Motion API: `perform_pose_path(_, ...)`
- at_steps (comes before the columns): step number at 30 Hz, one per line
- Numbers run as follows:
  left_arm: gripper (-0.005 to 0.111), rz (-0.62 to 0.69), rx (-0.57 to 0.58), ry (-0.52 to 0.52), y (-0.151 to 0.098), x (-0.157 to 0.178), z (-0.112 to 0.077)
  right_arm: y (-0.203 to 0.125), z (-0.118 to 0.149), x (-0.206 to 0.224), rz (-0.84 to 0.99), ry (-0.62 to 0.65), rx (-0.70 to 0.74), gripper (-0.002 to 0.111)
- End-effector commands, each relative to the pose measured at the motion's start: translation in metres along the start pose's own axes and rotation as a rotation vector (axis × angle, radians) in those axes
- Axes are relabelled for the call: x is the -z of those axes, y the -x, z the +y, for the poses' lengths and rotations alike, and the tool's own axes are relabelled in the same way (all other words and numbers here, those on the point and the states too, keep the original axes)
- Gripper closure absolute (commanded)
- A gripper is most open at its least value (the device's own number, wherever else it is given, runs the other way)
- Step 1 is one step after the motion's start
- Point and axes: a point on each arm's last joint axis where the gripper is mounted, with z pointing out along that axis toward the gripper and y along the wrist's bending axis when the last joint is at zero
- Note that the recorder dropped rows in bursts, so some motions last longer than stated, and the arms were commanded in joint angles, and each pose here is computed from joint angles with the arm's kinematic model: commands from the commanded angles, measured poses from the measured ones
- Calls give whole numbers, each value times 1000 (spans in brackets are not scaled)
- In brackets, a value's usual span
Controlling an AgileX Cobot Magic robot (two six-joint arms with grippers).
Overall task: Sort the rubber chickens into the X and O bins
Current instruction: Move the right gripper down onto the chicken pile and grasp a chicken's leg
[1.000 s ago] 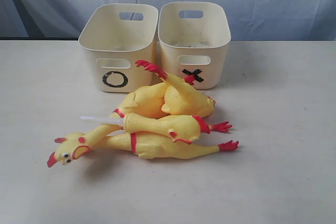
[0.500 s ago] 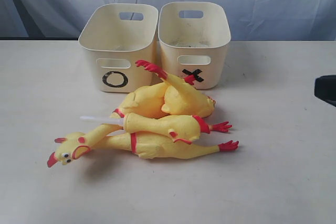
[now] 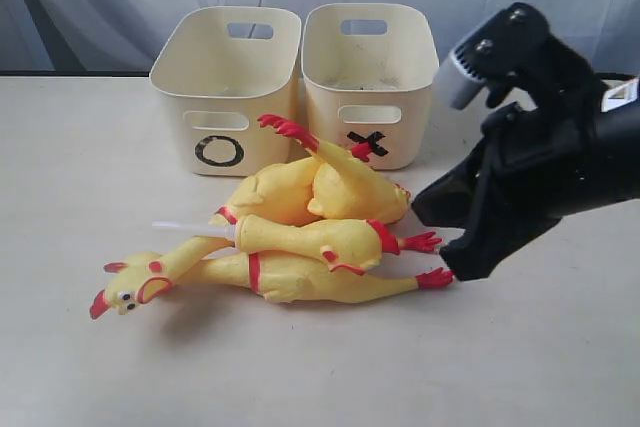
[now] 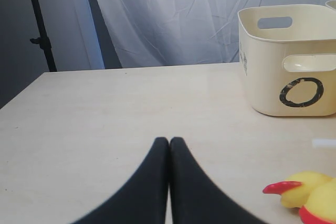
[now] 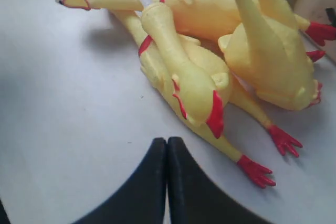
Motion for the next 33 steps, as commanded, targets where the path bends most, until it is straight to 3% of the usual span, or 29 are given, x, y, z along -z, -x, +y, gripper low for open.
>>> perform_pose_path(1, 107, -5, -6, -1, -1, 0, 0, 2, -5, -28, 44, 8, 51, 87)
perform_pose_path(6, 107, -5, -6, -1, -1, 0, 0, 5, -15, -47, 20, -55, 39, 45)
perform_pose_path(8, 107, -5, -5, -1, -1, 0, 0, 6, -19, -52, 13, -72, 33, 39)
perform_pose_path(33, 107, -5, -5, -1, -1, 0, 0, -9, -40, -114, 54, -98, -179, 39)
